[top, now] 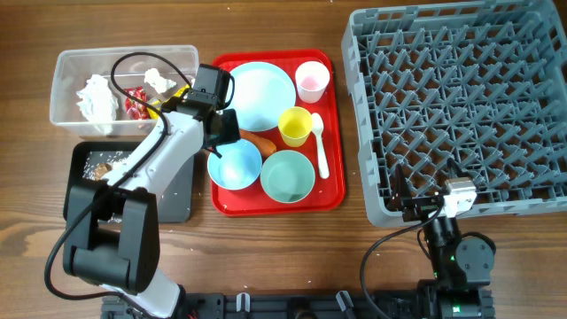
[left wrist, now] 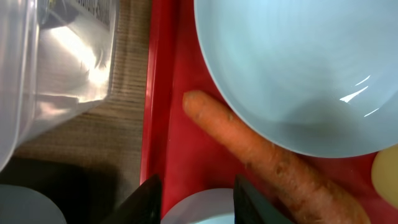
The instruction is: Sort waste into correct bins and load items into the dishwasher rack
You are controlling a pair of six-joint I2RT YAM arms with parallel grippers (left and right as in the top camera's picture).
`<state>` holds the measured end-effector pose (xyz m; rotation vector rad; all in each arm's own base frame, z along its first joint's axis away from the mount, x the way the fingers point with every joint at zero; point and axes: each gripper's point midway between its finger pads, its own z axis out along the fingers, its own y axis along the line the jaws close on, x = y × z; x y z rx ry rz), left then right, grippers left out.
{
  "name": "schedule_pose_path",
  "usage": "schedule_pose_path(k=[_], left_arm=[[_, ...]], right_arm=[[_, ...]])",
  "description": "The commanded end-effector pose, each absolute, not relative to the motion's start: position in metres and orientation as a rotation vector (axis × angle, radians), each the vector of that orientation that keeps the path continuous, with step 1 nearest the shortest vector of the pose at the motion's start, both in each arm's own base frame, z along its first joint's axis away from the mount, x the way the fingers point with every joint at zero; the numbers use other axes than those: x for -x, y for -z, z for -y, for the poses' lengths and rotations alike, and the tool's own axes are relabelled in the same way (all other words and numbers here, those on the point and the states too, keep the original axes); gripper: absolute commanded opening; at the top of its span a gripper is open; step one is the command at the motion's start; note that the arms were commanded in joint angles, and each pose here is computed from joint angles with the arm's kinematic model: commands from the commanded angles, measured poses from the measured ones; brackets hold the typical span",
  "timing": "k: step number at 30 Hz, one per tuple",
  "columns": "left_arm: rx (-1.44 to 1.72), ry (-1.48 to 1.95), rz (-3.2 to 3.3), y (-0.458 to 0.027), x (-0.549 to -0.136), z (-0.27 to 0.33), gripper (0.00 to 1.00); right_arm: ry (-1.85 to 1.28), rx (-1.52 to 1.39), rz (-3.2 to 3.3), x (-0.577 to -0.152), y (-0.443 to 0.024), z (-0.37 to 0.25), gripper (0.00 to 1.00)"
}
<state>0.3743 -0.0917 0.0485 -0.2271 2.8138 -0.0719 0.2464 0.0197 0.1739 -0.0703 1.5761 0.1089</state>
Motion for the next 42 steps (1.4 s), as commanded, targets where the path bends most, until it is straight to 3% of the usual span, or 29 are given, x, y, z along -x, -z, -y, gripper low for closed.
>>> schedule_pose_path(k=[1,19,23,32,42], left_arm=[[0.201,0.034,-2.849,-0.046,-0.367,0.093,0.36],[-0.026,-0.015,-2.979,-0.038,-0.320,0.135,0.42],[-0.020,0.002,-2.952,-0.040,-0.326,0.137,0.47],[-0.019,0.202,-2.786,-0.054,-0.366,0.165,0.45],[0.409,0.341,-2.793,-0.054,-0.363,0.173,0.39]], right_arm=[[-0.113,0.088,-1.570,-0.246,-0.175,-0.022,1.00],[-0.112,0.089,-1.570,-0.246,-0.175,-0.022,1.00],[-0.113,0.089,-1.570,-0.246,-0.175,-0.022,1.00],[-0.113,0.088,-1.570,-0.246,-0.175,-0.022,1.00],[-0.113,0.089,-1.570,-0.246,-0.175,-0.022,1.00]])
